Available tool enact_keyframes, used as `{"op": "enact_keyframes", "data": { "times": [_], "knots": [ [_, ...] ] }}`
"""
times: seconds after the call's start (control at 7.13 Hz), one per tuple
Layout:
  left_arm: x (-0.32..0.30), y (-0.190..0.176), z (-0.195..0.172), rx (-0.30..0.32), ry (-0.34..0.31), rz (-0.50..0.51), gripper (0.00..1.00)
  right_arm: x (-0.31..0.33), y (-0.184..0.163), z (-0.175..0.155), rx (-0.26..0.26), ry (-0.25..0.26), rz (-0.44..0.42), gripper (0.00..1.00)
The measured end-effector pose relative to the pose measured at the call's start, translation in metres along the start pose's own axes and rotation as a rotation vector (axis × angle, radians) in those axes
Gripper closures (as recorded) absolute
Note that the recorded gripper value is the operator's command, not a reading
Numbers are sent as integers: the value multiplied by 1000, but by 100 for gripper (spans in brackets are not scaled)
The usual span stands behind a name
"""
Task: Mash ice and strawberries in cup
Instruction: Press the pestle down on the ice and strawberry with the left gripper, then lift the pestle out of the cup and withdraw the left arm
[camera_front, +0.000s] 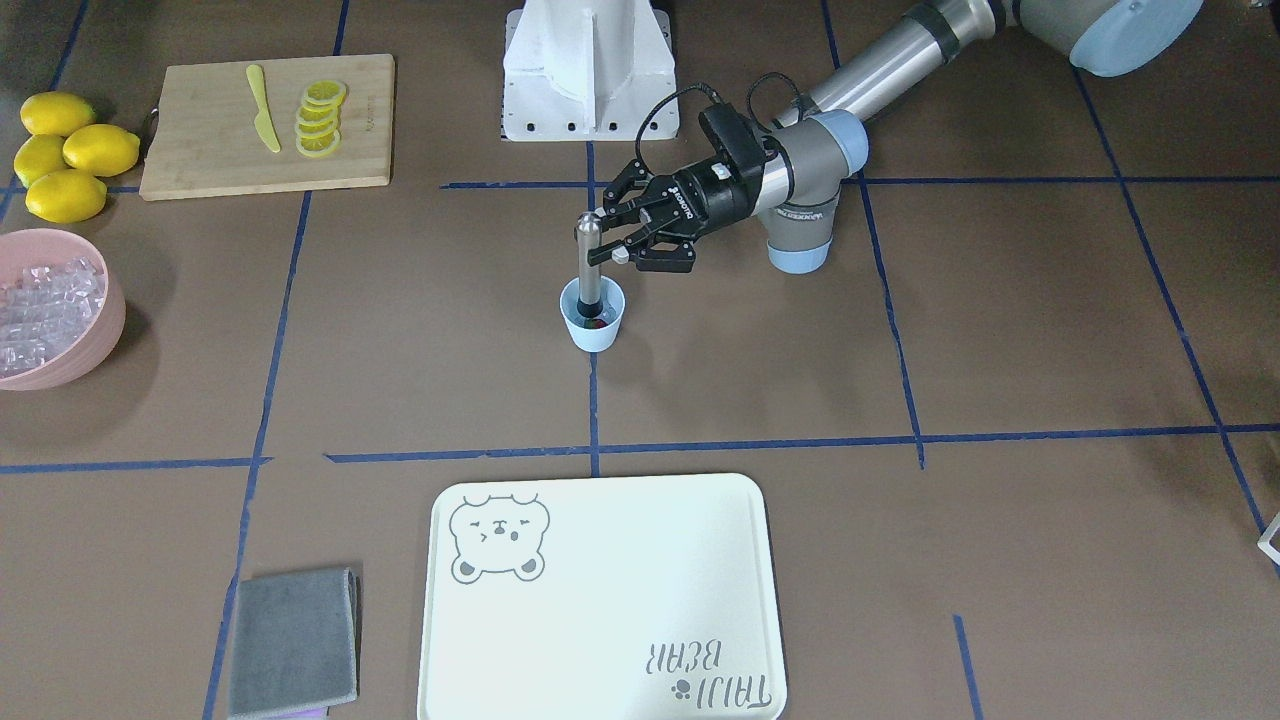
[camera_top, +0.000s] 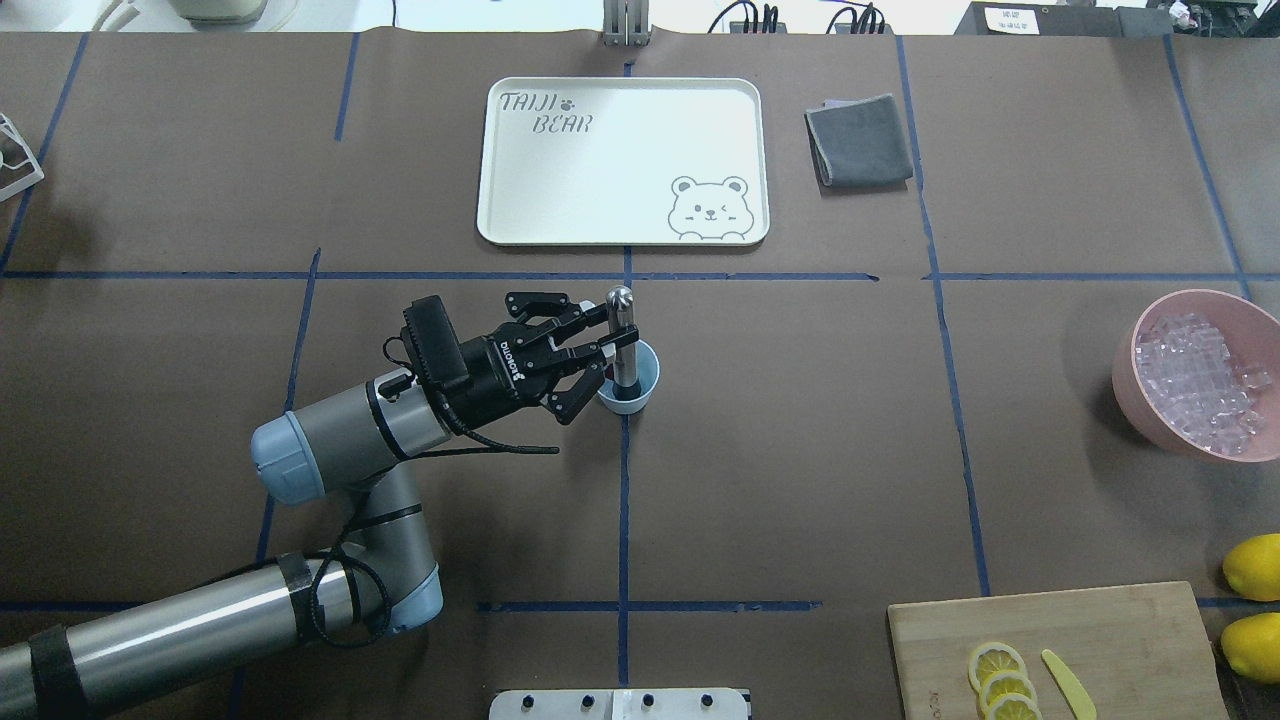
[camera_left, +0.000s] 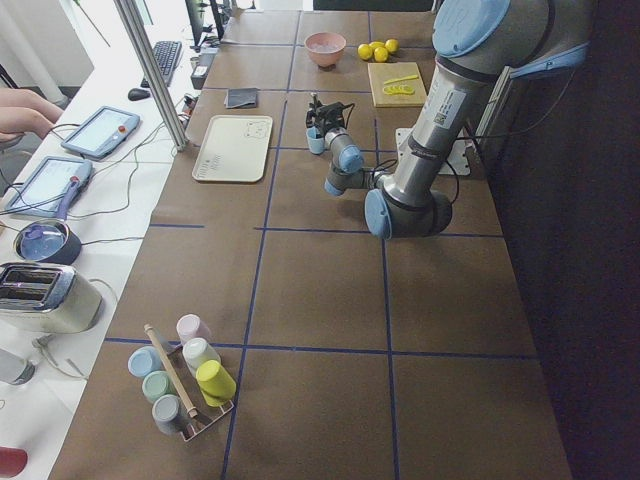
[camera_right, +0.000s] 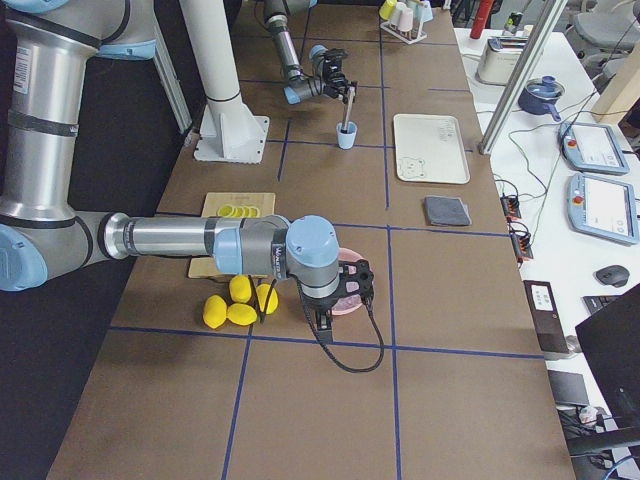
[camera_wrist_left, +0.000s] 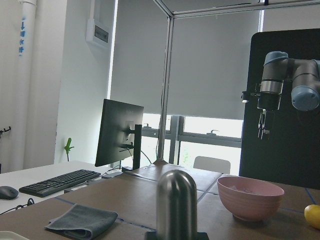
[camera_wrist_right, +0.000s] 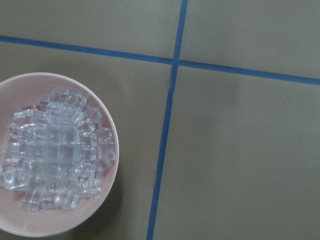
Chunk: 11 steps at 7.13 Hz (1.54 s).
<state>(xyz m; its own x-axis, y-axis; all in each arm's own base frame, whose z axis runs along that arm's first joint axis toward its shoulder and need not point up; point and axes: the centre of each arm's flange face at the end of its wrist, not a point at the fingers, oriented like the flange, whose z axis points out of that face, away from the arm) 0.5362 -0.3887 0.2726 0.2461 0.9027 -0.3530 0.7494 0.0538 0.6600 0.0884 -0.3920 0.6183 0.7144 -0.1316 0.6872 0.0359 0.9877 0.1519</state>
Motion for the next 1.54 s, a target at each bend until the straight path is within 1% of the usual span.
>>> {"op": "enact_keyframes", "data": {
  "times": [0.28, 0.42, 0.56, 0.7, 0.84, 1.12, 1.26, 1.54],
  "knots": [
    [-9, -17, 5, 23, -7, 6, 99, 0, 0, 0, 0, 0, 0, 1],
    [-17, -32, 9, 25, -18, 14, 99, 0, 0, 0, 1, 0, -1, 1],
    [-20, -52, 17, 2, -32, 28, 99, -1, 0, -1, 2, 0, -1, 1],
    [-19, -74, 26, -40, -46, 42, 99, -1, 0, -1, 2, 0, -1, 1],
    [-16, -94, 34, -92, -65, 53, 99, -1, 0, -1, 1, -1, -1, 1],
    [-9, -117, 49, -222, -119, 71, 99, 0, 0, 0, 0, -1, 0, 1],
    [-5, -128, 57, -303, -154, 82, 99, 0, 0, 0, 0, -1, 1, 1],
    [-1, -144, 61, -496, -226, 108, 99, 0, 0, 0, 0, -2, 1, 1]
  ]
}}
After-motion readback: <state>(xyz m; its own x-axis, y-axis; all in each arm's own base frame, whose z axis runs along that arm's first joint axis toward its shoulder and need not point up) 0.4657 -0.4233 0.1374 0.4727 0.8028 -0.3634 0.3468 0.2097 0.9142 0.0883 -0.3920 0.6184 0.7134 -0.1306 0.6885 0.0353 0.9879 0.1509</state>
